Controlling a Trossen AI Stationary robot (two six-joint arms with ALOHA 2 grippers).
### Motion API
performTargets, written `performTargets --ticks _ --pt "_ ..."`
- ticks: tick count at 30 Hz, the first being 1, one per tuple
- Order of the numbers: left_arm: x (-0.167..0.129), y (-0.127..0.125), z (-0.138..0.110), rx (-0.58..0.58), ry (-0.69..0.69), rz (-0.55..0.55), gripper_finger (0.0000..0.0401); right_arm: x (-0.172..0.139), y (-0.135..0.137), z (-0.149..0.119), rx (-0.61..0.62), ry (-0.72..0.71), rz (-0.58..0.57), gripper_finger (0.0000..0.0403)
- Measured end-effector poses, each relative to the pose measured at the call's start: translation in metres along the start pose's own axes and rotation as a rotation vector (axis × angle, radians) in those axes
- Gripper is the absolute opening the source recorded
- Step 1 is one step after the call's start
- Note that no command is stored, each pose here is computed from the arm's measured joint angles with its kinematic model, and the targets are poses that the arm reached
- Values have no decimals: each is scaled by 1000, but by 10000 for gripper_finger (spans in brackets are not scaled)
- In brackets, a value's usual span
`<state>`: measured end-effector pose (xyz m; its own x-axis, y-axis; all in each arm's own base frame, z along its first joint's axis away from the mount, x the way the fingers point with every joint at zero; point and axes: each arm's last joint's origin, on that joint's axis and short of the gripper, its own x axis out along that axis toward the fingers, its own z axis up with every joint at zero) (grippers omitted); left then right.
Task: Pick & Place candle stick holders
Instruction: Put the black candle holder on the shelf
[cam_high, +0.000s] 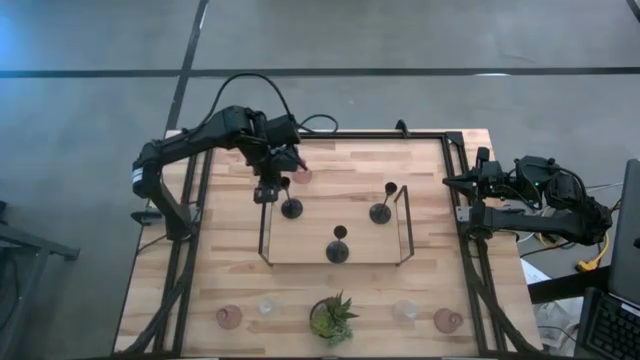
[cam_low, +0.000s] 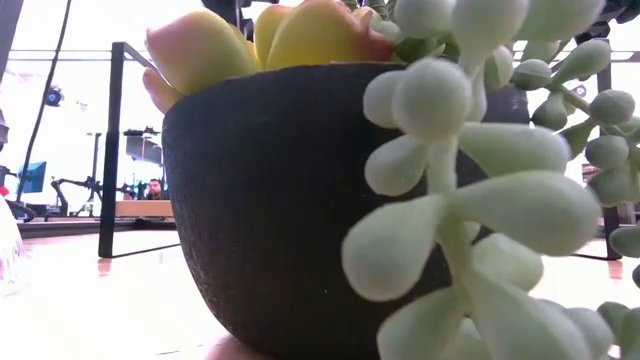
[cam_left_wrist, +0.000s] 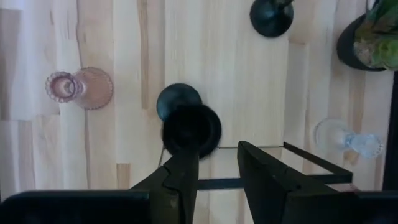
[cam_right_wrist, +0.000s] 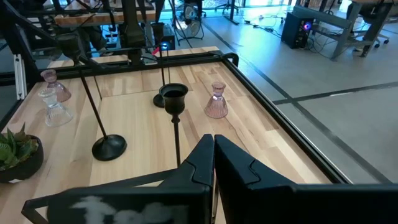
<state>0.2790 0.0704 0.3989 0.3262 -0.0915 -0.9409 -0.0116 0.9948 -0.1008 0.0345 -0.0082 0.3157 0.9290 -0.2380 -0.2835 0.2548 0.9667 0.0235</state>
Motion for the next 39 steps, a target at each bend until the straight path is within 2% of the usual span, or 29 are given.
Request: performTargets --ticks 12,23,39 --pt "8 2 2 17 1 0 109 0 0 0 0 0 0 8" --pt "18 4 3 31 -12 8 18 0 0 0 0 0 0 8" --pt "15 1 0 -3 29 -14 20 0 0 0 0 0 0 8"
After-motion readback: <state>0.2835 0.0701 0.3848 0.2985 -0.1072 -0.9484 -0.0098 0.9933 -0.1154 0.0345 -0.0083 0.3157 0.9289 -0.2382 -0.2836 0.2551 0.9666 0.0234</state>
